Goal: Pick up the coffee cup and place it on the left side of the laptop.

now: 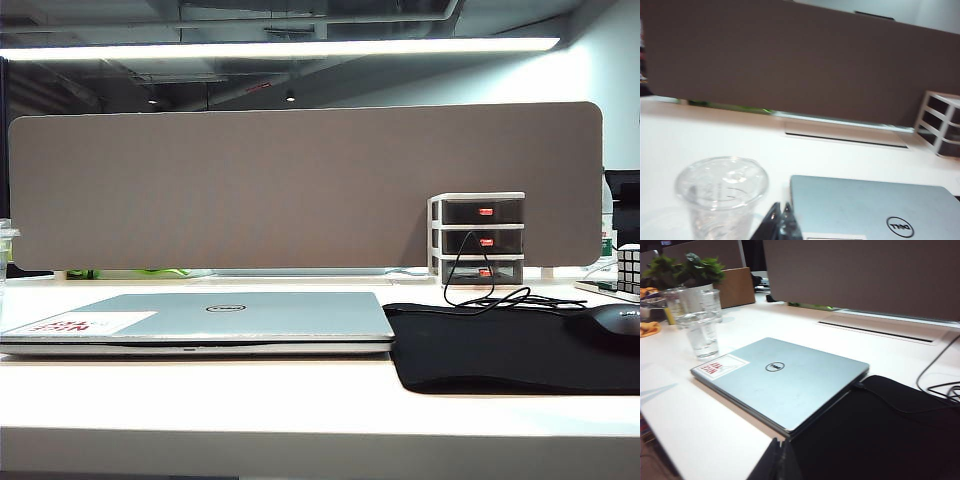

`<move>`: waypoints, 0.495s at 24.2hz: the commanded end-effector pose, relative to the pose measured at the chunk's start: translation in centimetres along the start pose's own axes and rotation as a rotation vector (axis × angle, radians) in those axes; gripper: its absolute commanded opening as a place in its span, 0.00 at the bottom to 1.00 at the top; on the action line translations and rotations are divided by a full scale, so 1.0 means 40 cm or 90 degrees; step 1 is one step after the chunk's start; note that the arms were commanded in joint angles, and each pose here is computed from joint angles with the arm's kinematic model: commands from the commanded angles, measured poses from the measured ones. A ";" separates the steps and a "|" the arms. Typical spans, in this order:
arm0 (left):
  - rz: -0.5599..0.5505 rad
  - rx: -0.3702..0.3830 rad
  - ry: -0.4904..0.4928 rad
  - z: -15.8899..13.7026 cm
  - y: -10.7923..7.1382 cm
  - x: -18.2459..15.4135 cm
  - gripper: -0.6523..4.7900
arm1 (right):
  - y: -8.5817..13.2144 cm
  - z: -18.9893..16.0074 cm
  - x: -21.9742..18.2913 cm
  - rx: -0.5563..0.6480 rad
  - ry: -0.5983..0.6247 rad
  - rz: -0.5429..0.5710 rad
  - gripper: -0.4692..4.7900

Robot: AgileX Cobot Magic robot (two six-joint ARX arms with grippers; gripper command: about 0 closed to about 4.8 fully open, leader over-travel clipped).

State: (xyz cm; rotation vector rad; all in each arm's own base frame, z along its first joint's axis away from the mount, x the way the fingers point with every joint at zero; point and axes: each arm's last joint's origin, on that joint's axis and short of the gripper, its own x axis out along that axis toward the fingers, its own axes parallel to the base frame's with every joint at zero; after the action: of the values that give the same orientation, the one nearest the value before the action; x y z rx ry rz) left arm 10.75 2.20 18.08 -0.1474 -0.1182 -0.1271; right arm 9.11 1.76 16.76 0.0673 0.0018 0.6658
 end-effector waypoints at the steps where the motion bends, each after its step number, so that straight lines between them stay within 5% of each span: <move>1: 0.036 -0.006 0.023 -0.012 -0.006 -0.026 0.11 | -0.007 -0.002 0.000 -0.003 -0.008 -0.060 0.09; 8: 0.023 -0.015 0.038 -0.023 -0.025 -0.030 0.11 | -0.034 -0.011 -0.007 0.003 0.002 -0.299 0.09; 12: 0.056 0.034 0.032 -0.027 -0.051 -0.022 0.11 | -0.045 -0.010 -0.014 -0.042 0.011 -0.409 0.09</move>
State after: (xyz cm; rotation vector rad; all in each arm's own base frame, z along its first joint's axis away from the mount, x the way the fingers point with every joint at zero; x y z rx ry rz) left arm 9.70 0.22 17.04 -0.1144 -0.0483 -0.0797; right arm 9.73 0.15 16.32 0.0296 0.0236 0.0603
